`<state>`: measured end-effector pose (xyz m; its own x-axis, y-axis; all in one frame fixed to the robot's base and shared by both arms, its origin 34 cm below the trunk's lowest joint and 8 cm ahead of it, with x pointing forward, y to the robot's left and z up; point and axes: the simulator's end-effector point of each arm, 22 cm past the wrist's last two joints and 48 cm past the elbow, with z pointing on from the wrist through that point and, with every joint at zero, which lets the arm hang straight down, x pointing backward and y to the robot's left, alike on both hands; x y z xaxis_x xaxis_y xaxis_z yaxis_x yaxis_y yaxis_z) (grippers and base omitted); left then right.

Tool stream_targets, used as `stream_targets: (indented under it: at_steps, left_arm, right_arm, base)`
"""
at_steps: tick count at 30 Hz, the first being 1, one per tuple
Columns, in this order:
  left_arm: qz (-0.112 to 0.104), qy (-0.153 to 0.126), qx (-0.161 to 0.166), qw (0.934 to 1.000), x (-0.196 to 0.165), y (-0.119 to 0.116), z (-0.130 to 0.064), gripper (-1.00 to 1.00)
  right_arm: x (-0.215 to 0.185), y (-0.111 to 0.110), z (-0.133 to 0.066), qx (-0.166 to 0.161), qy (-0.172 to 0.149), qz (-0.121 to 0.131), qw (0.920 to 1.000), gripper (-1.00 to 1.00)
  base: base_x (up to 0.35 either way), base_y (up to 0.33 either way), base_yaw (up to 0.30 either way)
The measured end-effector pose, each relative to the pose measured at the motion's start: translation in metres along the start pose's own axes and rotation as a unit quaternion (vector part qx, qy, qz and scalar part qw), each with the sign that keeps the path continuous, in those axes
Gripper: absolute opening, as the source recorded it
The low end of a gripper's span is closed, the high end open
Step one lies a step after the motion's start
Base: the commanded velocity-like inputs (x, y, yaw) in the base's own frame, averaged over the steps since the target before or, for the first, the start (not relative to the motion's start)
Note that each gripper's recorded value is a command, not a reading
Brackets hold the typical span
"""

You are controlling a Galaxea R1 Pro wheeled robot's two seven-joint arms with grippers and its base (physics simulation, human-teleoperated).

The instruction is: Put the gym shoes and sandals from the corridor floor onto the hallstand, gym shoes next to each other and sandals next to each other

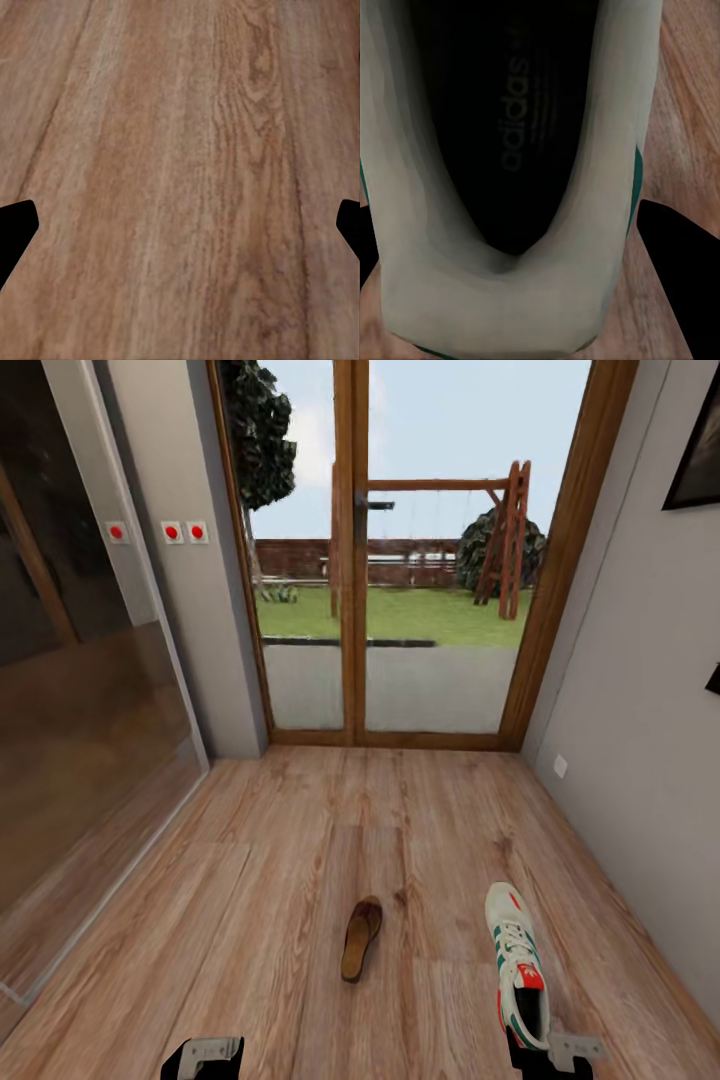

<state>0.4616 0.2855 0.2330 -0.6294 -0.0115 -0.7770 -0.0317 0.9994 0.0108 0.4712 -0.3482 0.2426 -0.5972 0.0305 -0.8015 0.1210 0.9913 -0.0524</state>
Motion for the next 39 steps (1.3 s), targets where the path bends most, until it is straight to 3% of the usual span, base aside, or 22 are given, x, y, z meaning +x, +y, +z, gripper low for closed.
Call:
stream_targets:
  at_steps: [6,12,14,20,23,27,32,33,34,39]
  left_arm:
    - [0.0,0.003,0.002,1.0,0.001,-0.002,0.001,1.0]
    - [-0.002,0.014,0.008,0.9999,-0.007,-0.008,0.009,1.0]
    - [0.005,0.022,0.015,0.9996,-0.022,-0.013,0.021,1.0]
    - [0.041,0.024,0.03,0.9984,-0.069,-0.023,0.048,1.0]
    - [0.053,0.012,0.033,0.998,-0.104,-0.028,0.062,1.0]
    - [0.054,0.025,0.031,0.9978,-0.125,-0.027,0.072,1.0]
    - [0.049,0.027,0.031,0.998,-0.125,-0.03,0.072,1.0]
    - [0.04,0.022,0.048,0.9978,-0.127,-0.058,0.071,1.0]
    - [0.038,0.02,0.051,0.9978,-0.127,-0.063,0.071,1.0]
    - [0.036,0.014,0.052,0.9979,-0.13,-0.065,0.071,1.0]
  right_arm:
    - [-0.007,-0.002,0.002,0.001,-0.008,0.0,1.0,-1.0]
    - [-0.09,-0.013,0.022,0.01,-0.087,-0.009,0.9961,-1.0]
    - [-0.128,-0.017,0.029,0.014,-0.106,-0.011,0.9942,-1.0]
    - [-0.18,-0.019,0.039,0.011,-0.093,-0.011,0.9956,-1.0]
    - [-0.216,-0.009,0.04,-0.015,-0.095,-0.011,0.9953,-1.0]
    - [-0.246,0.008,0.034,-0.062,-0.11,-0.02,0.9917,-1.0]
    - [-0.249,0.008,0.033,-0.066,-0.114,-0.024,0.9911,-1.0]
    - [-0.246,0.008,0.034,-0.067,-0.11,-0.026,0.9913,-1.0]
    - [-0.246,0.007,0.034,-0.066,-0.11,-0.026,0.9914,-1.0]
    - [-0.246,0.007,0.034,-0.066,-0.11,-0.027,0.9914,-1.0]
  base:
    - [0.01,0.0,0.0]
    - [0.001,0.0,0.0]
    - [0.0,0.0,0.0]
    - [0.0,0.0,0.0]
    - [0.0,0.0,0.0]
    - [0.0,0.0,0.0]
    - [0.0,0.0,-0.047]
    - [0.0,0.0,-0.258]
    - [0.0,0.0,-0.266]
    - [0.005,0.0,-0.287]
